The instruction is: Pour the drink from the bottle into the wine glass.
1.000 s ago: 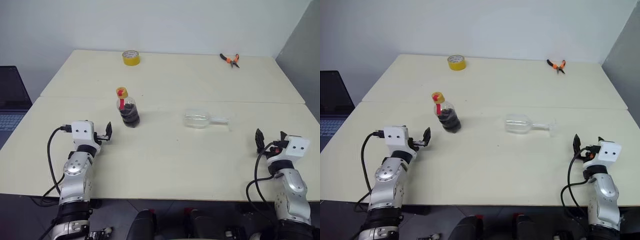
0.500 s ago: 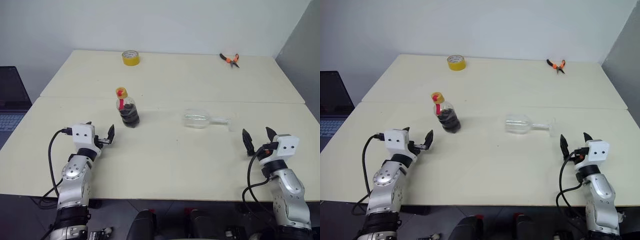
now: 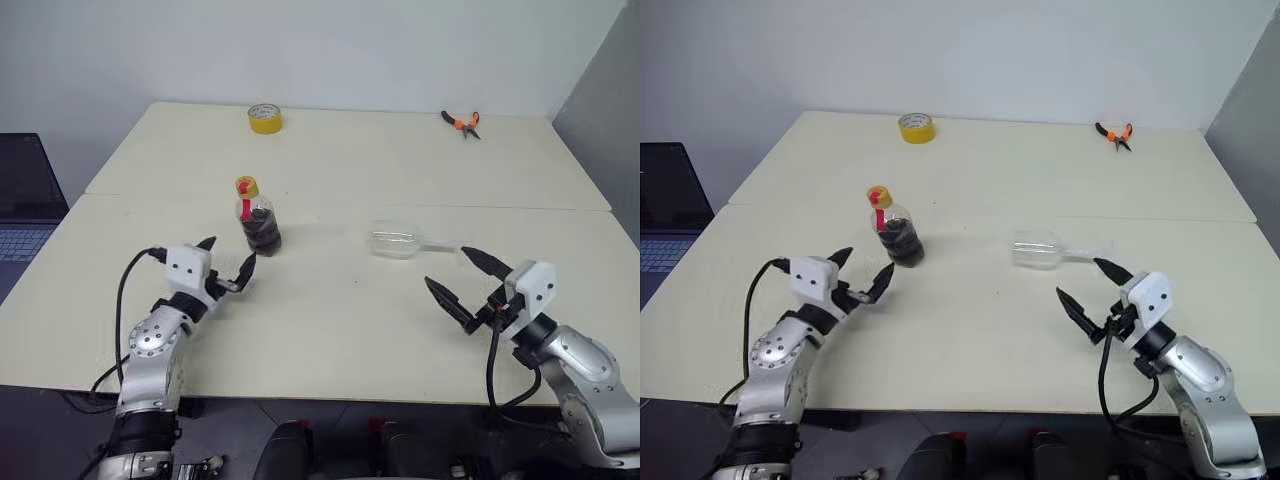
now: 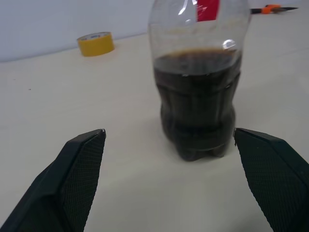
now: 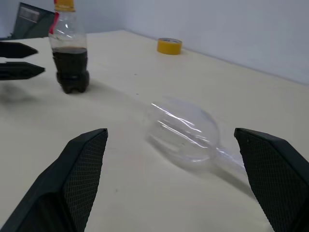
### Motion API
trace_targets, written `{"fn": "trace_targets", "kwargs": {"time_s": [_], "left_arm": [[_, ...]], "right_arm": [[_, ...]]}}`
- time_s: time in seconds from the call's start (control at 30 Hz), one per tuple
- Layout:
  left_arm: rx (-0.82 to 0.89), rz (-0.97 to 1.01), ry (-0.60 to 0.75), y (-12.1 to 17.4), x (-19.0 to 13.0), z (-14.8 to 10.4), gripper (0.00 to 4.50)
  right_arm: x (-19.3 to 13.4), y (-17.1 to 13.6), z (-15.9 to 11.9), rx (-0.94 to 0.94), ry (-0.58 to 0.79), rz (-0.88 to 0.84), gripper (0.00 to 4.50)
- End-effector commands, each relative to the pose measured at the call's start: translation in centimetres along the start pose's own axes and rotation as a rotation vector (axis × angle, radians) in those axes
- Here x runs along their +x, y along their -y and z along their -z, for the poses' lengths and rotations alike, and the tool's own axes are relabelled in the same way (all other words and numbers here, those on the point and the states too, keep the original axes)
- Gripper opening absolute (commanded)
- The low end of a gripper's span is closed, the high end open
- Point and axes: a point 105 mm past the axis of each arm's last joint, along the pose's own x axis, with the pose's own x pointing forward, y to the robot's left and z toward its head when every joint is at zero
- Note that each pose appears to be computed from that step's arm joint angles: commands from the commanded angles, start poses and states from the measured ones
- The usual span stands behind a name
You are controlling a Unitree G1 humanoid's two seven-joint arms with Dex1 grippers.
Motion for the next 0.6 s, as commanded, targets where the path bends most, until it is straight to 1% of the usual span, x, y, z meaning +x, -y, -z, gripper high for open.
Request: {"fn": "trace_targets", "kwargs": {"time_s": [0.03,0.13,0.23,0.43,0.6], "left_arm": [[0.006,0.016,0.05,0.2,0.6,-1.3,4.49],[-0.001,0.028,0.053,0.5,1.5,-1.4,4.49],[-0.002,0.025,0.056,0.6,2.1,-1.4,4.49],[-0.018,0.008,0.058,0.8,3.3,-1.3,4.49],[-0.056,-0.01,0.06,1.0,4.3,-1.2,4.49]], "right_arm": [[0.1,-2.3,-1.0,0.045,-0.013,-0.141,4.5],[-0.1,-3.6,-0.4,0.092,-0.054,-0.226,4.5],[-0.1,-4.1,-0.3,0.109,-0.067,-0.265,4.5],[0.4,-4.4,-0.6,0.096,-0.051,-0.291,4.5],[1.1,-4.3,-1.4,0.082,-0.005,-0.289,4.5]]}}
